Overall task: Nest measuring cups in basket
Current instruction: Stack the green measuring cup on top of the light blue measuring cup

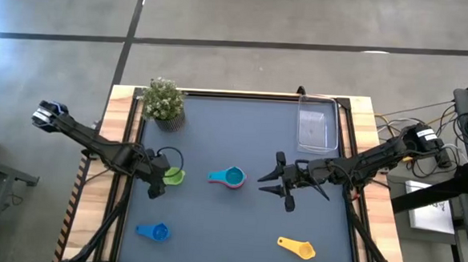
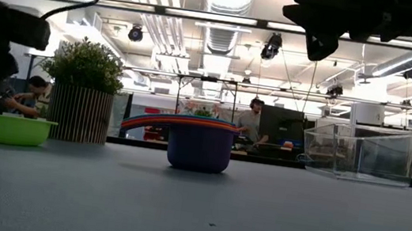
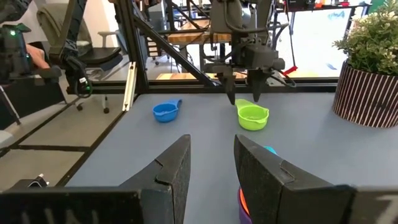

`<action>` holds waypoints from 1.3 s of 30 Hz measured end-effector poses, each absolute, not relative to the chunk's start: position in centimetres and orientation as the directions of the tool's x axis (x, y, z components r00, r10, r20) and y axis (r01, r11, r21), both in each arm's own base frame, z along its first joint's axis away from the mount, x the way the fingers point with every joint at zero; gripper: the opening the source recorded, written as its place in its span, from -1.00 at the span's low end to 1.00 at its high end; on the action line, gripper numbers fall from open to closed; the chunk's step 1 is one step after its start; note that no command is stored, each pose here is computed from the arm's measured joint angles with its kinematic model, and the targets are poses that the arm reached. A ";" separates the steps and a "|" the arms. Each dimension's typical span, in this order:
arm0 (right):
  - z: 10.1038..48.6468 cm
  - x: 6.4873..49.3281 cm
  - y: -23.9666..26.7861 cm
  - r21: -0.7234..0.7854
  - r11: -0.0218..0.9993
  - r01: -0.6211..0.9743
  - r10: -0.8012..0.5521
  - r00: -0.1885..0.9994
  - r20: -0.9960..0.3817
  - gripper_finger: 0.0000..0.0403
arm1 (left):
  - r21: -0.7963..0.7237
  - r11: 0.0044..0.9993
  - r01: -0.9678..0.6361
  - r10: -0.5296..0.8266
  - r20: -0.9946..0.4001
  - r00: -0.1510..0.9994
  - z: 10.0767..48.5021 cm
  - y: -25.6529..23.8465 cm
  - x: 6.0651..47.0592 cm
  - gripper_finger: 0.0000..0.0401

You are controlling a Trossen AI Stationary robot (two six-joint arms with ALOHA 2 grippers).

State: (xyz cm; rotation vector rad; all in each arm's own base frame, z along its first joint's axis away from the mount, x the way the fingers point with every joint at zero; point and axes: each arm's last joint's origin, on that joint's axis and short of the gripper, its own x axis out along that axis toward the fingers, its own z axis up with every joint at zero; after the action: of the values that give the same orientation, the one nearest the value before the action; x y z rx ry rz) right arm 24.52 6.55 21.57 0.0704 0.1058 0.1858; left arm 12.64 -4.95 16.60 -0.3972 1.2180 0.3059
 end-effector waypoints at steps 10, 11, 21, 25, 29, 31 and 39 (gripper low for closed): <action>21.6 24.5 6.6 0.080 0.980 -0.180 0.188 0.977 -0.099 -0.45 | -0.077 0.893 -0.444 0.042 -0.967 0.253 15.2 -4.9 12.5 0.44; 21.6 24.5 6.6 0.079 0.980 -0.180 0.188 0.977 -0.099 -0.45 | -0.074 0.891 -0.448 0.045 -0.967 0.249 15.1 -4.9 12.5 0.44; 21.6 24.5 6.6 0.082 0.980 -0.180 0.188 0.977 -0.099 -0.45 | -0.061 0.885 -0.461 0.058 -0.969 0.240 14.5 -5.2 13.2 0.31; 21.6 24.5 6.6 0.084 0.980 -0.180 0.188 0.977 -0.099 -0.45 | -0.051 0.886 -0.460 0.063 -0.971 0.229 14.3 -5.2 13.3 0.14; 21.6 24.5 6.6 0.084 0.980 -0.180 0.188 0.977 -0.099 -0.45 | -0.051 0.887 -0.459 0.063 -0.972 0.228 14.2 -5.2 13.4 -0.14; 21.6 24.5 6.6 0.084 0.980 -0.180 0.188 0.977 -0.099 -0.45 | -0.050 0.892 -0.449 0.061 -0.971 0.231 14.3 -5.3 13.4 -0.30; 21.6 24.5 6.6 0.085 0.980 -0.179 0.188 0.977 -0.099 -0.45 | -0.064 0.925 -0.375 0.071 -0.939 0.336 16.8 -5.8 15.1 -0.36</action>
State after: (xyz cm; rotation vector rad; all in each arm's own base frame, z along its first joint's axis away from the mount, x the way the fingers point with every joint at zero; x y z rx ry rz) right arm 24.52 6.55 21.57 0.0756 0.1067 0.1851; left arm 15.05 -5.79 16.77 -0.2904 1.1975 0.2963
